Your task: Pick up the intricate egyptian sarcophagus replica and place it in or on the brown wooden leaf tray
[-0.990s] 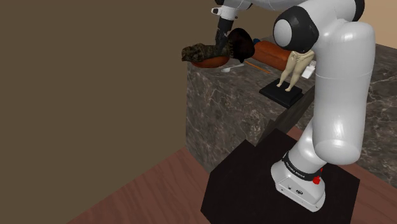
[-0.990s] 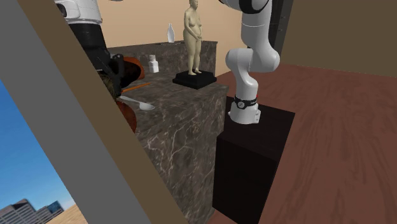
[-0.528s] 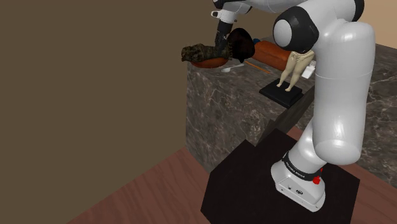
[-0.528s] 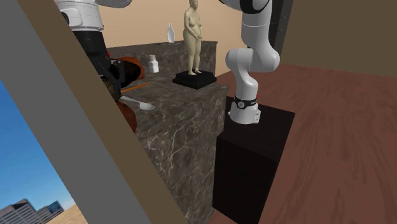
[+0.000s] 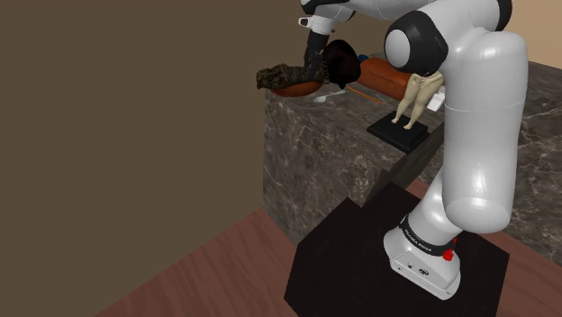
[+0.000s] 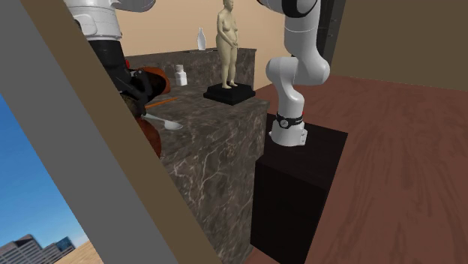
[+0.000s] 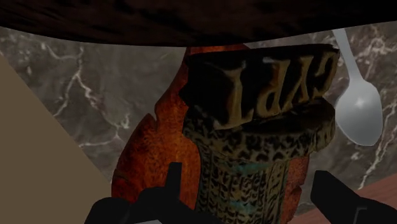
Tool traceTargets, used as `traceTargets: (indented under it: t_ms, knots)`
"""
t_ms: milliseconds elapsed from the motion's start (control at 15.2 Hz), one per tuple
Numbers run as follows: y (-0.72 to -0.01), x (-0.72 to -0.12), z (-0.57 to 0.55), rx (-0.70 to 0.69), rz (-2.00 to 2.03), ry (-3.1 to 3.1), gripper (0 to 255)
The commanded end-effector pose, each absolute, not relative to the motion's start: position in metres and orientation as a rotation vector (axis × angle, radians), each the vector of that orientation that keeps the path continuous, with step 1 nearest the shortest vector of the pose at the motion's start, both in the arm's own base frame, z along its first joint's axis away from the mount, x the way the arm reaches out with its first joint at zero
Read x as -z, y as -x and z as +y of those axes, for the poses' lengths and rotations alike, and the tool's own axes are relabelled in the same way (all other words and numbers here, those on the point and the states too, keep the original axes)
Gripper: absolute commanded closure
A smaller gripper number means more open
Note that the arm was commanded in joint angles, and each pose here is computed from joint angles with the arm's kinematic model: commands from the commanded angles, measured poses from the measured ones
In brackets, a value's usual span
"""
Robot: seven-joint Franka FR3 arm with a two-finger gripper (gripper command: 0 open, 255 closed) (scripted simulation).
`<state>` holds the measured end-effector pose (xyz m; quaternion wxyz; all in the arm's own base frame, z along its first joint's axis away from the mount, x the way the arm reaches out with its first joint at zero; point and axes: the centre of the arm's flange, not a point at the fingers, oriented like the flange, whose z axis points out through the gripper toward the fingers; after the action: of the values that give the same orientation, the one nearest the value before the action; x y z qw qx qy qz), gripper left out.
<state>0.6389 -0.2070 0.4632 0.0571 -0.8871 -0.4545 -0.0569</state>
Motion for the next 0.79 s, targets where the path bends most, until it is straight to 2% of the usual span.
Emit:
traceTargets:
  t_ms: [0,264,726]
  knots:
    - [-0.638,-0.463,-0.205,0.172,-1.378,2.690,0]
    - [-0.635,-0.513,-0.213,0.172,-1.378,2.690,0]
    - [-0.635,-0.513,-0.213,0.172,-1.378,2.690,0]
